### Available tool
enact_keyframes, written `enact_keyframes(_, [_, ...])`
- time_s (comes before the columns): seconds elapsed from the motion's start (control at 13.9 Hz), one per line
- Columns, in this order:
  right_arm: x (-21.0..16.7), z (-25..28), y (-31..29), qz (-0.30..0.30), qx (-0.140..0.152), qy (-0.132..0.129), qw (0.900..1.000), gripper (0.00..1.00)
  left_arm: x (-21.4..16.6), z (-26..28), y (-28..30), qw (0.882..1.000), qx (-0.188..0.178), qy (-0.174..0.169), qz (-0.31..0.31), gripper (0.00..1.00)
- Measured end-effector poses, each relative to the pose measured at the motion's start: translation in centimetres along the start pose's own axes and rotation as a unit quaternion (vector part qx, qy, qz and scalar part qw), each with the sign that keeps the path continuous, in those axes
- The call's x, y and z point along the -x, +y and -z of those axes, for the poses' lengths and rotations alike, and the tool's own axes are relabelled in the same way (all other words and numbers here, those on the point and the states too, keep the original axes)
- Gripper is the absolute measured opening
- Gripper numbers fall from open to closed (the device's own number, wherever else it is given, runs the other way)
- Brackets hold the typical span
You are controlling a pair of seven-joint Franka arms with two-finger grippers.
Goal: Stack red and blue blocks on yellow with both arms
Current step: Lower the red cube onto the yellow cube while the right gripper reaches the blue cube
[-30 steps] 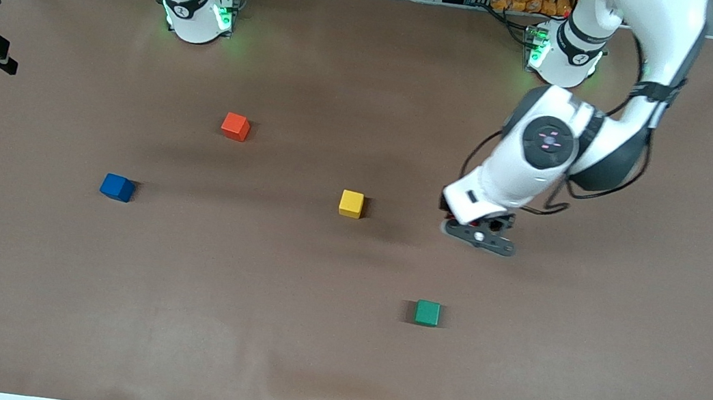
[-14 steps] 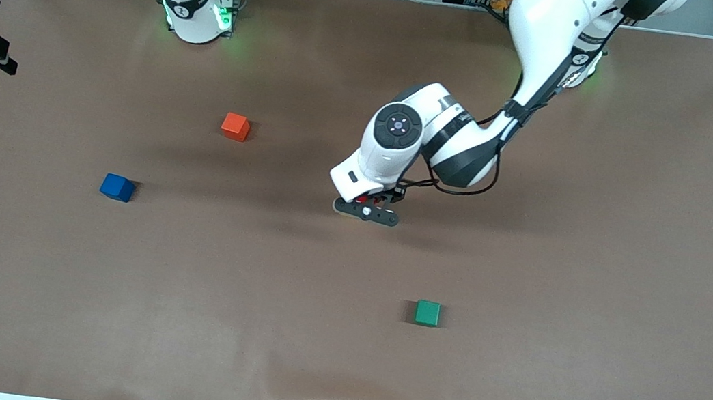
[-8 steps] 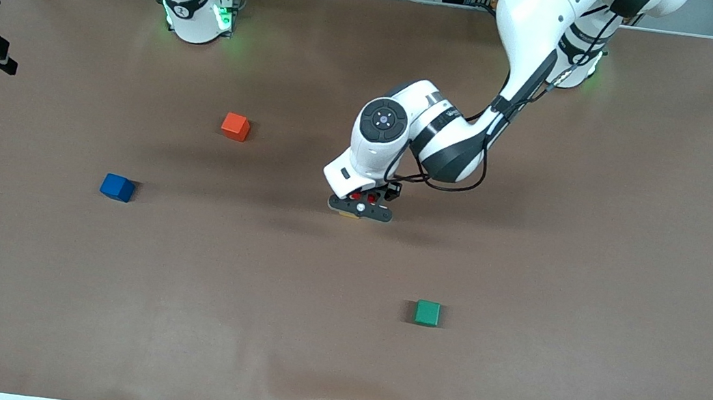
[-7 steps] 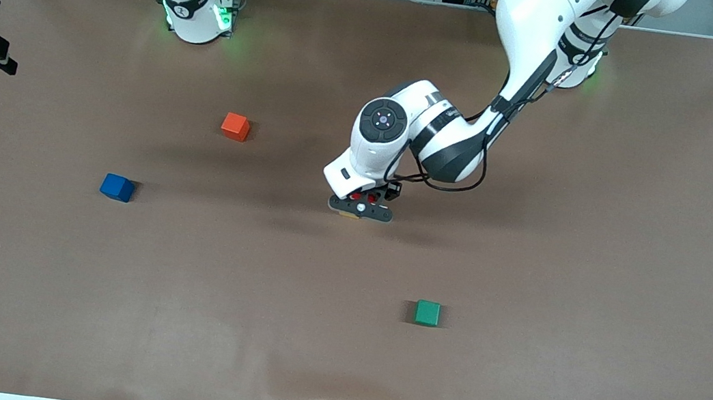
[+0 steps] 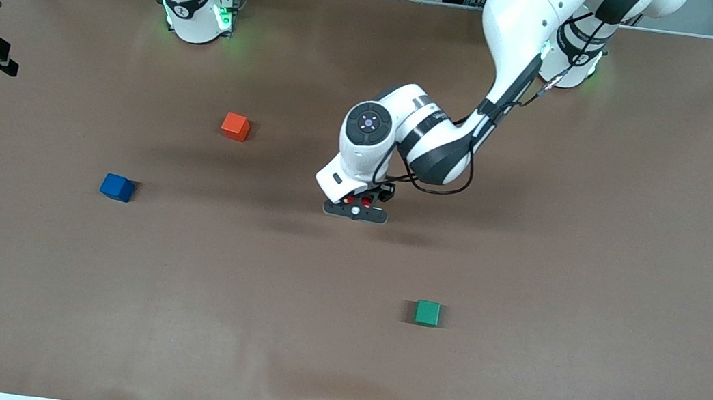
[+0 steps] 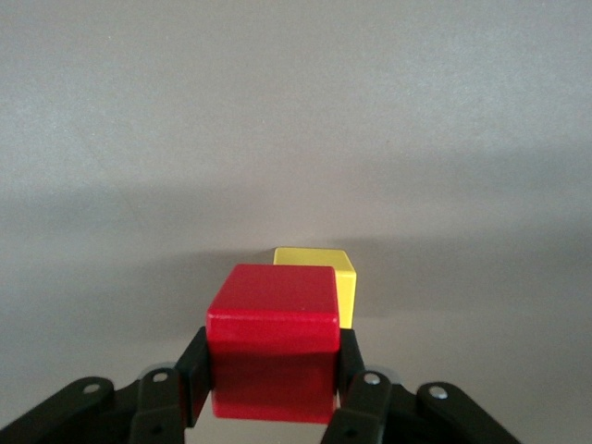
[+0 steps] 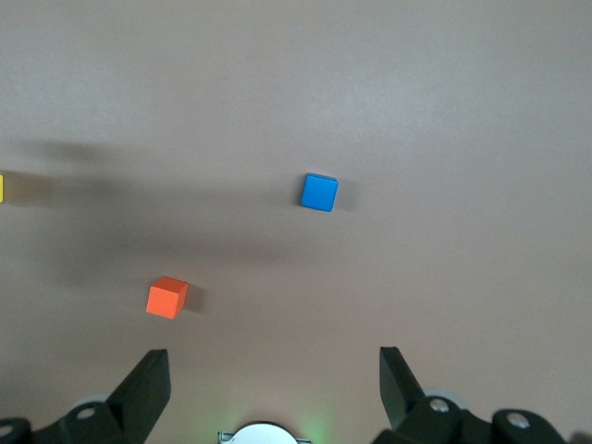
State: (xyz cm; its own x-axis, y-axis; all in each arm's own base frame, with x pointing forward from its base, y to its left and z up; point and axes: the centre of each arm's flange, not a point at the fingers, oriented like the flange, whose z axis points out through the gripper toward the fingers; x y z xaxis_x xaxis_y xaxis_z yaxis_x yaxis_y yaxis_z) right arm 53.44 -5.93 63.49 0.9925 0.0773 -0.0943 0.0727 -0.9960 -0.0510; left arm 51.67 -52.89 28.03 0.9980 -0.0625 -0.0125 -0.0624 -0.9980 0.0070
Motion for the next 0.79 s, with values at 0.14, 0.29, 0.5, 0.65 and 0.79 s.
enact_keyframes(0.14, [0.0,0.0,0.0,0.0,0.0,0.0,1.0,1.0,0.3,-0.5,0.4,1.0,-0.004,-0.001,0.004,0.56])
enact_keyframes(0.29, [0.0,0.0,0.0,0.0,0.0,0.001,1.0,1.0,0.3,-0.8,0.5,1.0,-0.006,-0.003,0.008,0.56])
enact_keyframes(0.5, [-0.1,0.0,0.0,0.0,0.0,0.0,1.0,1.0,0.6,-1.2,0.7,1.0,-0.007,-0.005,0.006,0.56])
enact_keyframes(0.65, [-0.2,-0.3,0.2,-0.001,-0.001,-0.002,1.0,1.0,0.8,-1.6,0.9,1.0,-0.009,-0.006,0.004,0.56])
enact_keyframes(0.79, [-0.5,-0.8,0.4,-0.002,-0.001,-0.007,1.0,1.0,1.0,-1.9,1.1,1.0,-0.01,-0.008,0.002,0.56])
